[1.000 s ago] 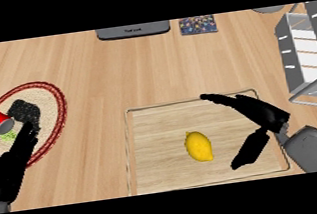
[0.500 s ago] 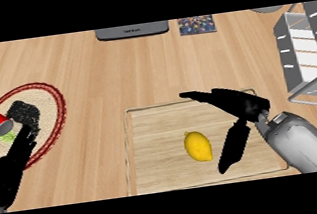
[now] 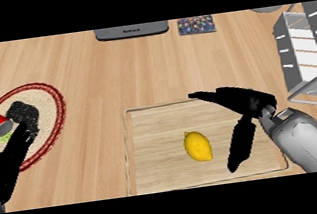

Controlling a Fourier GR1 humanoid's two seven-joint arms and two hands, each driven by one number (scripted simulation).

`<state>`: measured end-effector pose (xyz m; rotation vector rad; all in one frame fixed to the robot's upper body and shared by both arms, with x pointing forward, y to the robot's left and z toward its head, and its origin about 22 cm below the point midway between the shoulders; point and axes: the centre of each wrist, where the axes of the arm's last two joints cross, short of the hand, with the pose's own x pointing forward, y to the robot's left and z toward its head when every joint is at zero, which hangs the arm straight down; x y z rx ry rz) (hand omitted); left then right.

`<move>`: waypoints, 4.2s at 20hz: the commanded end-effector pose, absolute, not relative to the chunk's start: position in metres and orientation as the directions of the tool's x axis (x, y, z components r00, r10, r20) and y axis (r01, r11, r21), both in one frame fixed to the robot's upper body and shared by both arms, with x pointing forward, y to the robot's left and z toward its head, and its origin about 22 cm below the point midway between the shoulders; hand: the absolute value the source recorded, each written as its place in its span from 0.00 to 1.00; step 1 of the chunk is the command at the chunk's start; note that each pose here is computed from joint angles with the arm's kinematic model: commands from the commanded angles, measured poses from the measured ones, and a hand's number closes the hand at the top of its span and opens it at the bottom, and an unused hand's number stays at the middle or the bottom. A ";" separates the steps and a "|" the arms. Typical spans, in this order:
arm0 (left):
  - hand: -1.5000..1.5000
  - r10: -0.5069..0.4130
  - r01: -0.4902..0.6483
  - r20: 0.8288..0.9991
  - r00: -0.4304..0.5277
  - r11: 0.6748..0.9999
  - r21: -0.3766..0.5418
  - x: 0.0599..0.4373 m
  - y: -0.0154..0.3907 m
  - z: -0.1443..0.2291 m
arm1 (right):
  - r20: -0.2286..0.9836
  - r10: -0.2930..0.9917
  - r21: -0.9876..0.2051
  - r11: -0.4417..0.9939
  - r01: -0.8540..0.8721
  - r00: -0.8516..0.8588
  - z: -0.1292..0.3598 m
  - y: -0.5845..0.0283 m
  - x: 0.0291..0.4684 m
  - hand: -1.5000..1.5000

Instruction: Pick the lemon from the tray and place it in the tiered basket

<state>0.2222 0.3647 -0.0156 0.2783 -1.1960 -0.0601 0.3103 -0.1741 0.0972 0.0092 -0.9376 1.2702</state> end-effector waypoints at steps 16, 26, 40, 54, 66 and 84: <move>0.50 -0.212 -0.081 0.903 0.374 0.962 0.260 0.219 0.373 -0.007 | 0.623 0.780 -0.393 0.380 -0.837 0.061 0.049 -0.205 0.317 0.00; 0.50 -0.206 -0.097 0.910 0.359 0.962 0.256 0.225 0.359 -0.026 | 0.645 0.763 -0.404 0.374 -0.835 0.030 0.032 -0.168 0.311 0.00; 0.50 -0.211 -0.073 0.904 0.371 0.964 0.255 0.224 0.364 -0.029 | 0.653 0.757 -0.380 0.373 -0.847 0.040 -0.002 -0.146 0.300 0.00; 0.50 -0.182 -0.091 0.914 0.361 0.969 0.229 0.214 0.360 -0.031 | 0.738 0.672 -0.439 0.411 -0.799 -0.059 -0.015 -0.132 0.292 1.00; 0.50 -0.202 -0.092 0.896 0.395 0.962 0.258 0.207 0.373 -0.023 | 0.430 0.892 -0.848 0.452 -0.277 0.139 0.034 -0.109 0.284 1.00; 0.50 -0.183 -0.092 0.911 0.370 0.968 0.232 0.215 0.360 -0.021 | 0.442 0.853 -0.861 0.316 0.399 0.278 0.193 -0.098 0.220 1.00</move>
